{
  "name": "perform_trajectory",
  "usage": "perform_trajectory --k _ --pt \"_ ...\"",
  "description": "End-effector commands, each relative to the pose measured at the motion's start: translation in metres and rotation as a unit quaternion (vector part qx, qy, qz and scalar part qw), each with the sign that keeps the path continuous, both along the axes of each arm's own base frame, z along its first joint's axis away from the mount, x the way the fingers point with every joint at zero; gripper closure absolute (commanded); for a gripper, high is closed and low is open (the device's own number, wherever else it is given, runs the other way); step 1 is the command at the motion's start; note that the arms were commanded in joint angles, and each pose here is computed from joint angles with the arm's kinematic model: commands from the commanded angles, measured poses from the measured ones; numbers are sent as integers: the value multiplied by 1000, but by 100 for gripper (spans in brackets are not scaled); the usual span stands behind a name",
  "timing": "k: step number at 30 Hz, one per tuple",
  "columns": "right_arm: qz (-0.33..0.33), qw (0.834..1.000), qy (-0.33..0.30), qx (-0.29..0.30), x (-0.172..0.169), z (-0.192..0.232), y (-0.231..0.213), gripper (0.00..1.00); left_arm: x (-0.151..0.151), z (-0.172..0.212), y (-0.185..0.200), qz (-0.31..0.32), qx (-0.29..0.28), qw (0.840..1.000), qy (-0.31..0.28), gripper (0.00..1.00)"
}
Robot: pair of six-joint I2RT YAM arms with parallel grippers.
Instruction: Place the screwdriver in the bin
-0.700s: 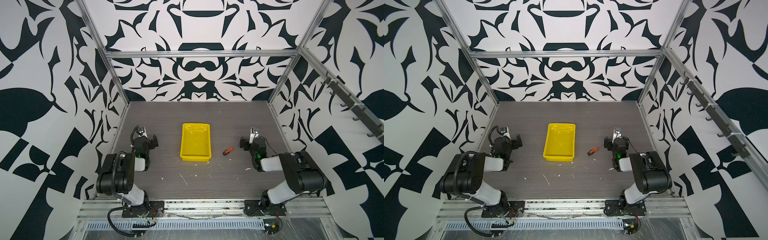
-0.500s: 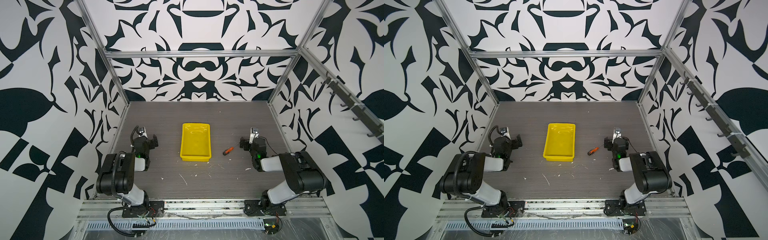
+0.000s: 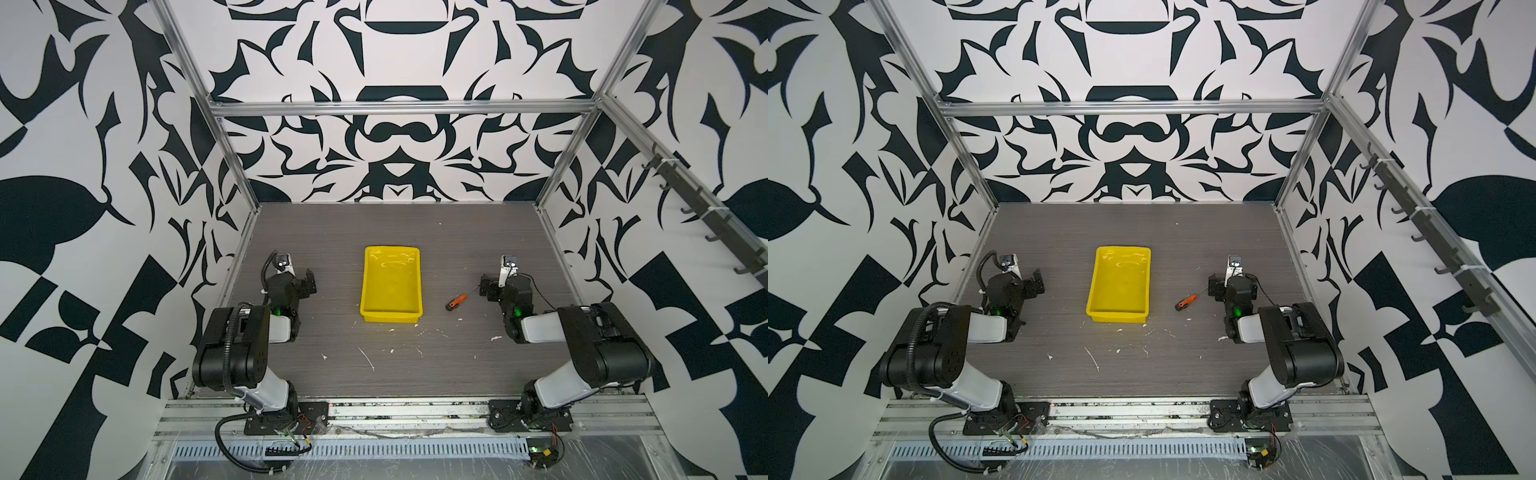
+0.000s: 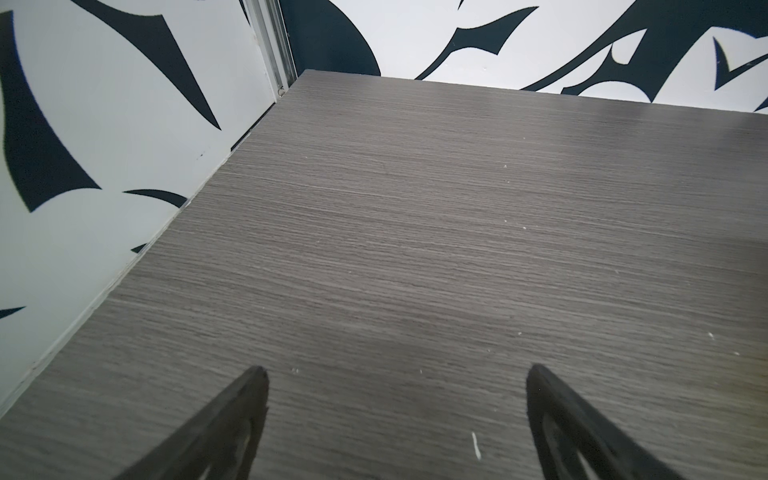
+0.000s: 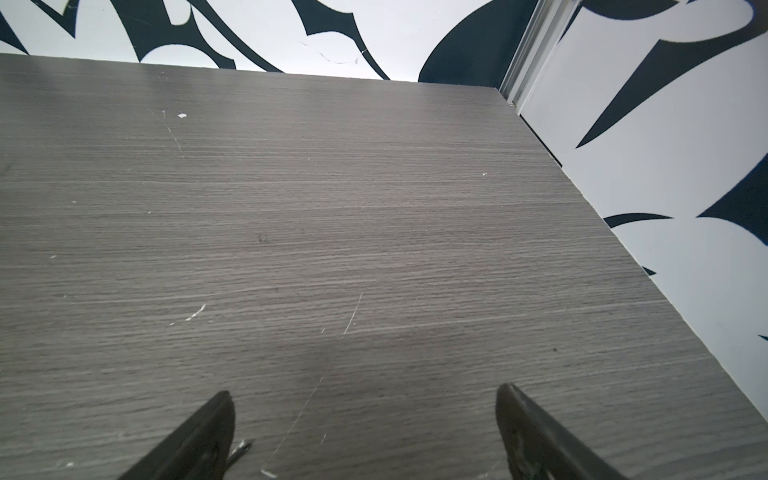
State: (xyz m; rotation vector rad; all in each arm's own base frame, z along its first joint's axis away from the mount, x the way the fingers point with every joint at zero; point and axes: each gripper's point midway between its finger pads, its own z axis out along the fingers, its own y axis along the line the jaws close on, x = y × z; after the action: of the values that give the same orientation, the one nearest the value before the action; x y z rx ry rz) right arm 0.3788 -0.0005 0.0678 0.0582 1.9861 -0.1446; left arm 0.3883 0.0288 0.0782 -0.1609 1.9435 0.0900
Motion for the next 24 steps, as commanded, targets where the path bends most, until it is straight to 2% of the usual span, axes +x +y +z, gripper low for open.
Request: perform_trajectory --k 1,11,24 --pt "2 1000 -20 -2 7 12 1 0 4 11 0 1 -6 1000 -17 1" --pt "3 1000 -20 -2 7 12 1 0 3 12 0 2 -8 1000 -20 1" --pt "1 1000 -25 -1 6 14 1 0 -5 18 -14 -32 4 999 -42 1"
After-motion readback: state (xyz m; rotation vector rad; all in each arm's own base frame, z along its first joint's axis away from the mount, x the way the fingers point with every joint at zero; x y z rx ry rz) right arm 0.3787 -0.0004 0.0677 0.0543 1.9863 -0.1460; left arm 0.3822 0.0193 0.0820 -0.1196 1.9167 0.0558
